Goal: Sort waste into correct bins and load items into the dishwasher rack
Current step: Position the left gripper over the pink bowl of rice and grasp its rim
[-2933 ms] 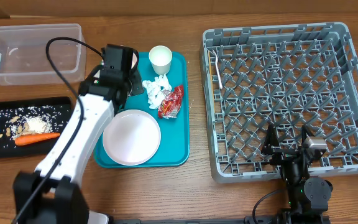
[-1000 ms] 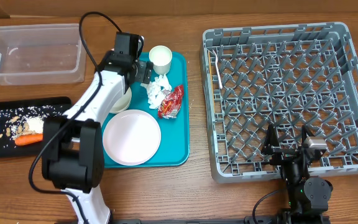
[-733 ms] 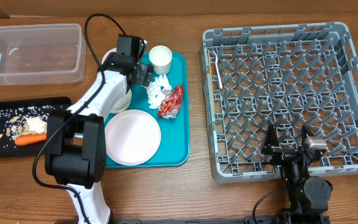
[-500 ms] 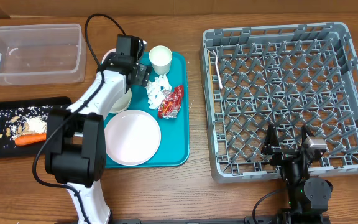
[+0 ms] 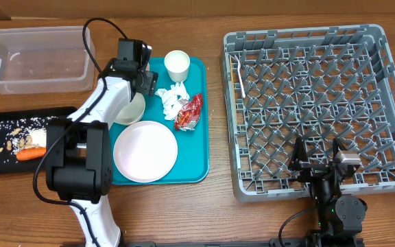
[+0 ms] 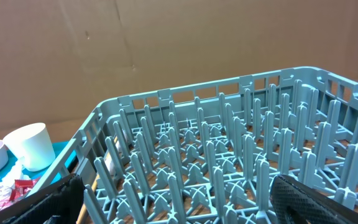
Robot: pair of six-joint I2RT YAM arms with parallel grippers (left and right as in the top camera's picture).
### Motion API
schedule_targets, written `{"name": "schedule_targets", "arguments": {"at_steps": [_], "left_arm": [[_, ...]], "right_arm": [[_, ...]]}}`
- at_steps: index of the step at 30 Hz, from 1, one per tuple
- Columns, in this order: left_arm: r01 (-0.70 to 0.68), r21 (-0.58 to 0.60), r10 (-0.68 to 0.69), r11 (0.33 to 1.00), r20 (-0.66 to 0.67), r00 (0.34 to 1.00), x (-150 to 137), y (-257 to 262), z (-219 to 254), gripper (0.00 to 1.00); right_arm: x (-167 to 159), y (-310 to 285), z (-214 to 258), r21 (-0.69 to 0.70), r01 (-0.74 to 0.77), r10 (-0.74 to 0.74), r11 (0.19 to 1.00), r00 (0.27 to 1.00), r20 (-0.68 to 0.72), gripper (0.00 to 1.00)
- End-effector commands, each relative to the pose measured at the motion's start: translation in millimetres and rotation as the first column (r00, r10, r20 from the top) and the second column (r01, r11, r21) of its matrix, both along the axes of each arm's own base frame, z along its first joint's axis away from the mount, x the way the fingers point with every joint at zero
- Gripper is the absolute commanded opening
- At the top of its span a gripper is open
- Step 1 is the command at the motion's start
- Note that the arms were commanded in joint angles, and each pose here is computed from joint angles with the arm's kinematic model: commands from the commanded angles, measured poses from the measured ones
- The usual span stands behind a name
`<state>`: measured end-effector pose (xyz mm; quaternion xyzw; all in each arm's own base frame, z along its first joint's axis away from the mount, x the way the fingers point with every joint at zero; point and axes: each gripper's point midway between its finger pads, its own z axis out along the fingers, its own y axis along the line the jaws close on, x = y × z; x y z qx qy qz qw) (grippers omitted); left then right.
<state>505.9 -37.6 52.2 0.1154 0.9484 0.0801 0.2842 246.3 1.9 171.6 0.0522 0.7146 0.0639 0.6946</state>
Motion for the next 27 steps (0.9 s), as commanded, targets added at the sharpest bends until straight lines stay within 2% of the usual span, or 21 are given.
{"name": "schedule_targets", "arguments": {"at_steps": [1,3,10,12,22,27], "left_arm": [[0.011,-0.027,-0.011,1.0,-0.008,1.0,2.2,-6.3,-5.5,0.76],[0.013,-0.03,-0.014,0.999,-0.009,1.0,2.1,-6.9,-5.5,0.68],[0.044,-0.065,-0.045,0.997,-0.009,0.999,2.3,-15.0,-5.7,0.66],[0.056,-0.08,-0.057,0.995,-0.015,0.998,1.0,-18.8,-6.8,0.59],[0.054,-0.07,-0.059,0.996,-0.077,0.995,-5.9,-18.1,-32.5,0.62],[0.045,-0.056,-0.048,0.997,-0.056,0.997,-0.9,-15.5,-29.5,0.61]], "right_arm": [[0.2,-2.7,-2.2,0.005,0.015,-0.015,1.0,1.0,0.002,1.0],[0.2,-2.7,-2.2,0.004,0.015,-0.015,1.0,1.0,0.002,1.0],[0.2,-2.7,-2.2,0.005,0.015,-0.015,1.0,1.0,0.002,1.0],[0.2,-2.7,-2.2,0.005,0.015,-0.015,1.0,1.0,0.002,1.0],[0.2,-2.7,-2.1,0.005,0.015,-0.015,1.0,1.0,0.003,1.0],[0.2,-2.7,-2.2,0.004,0.015,-0.015,1.0,1.0,0.002,1.0]]}}
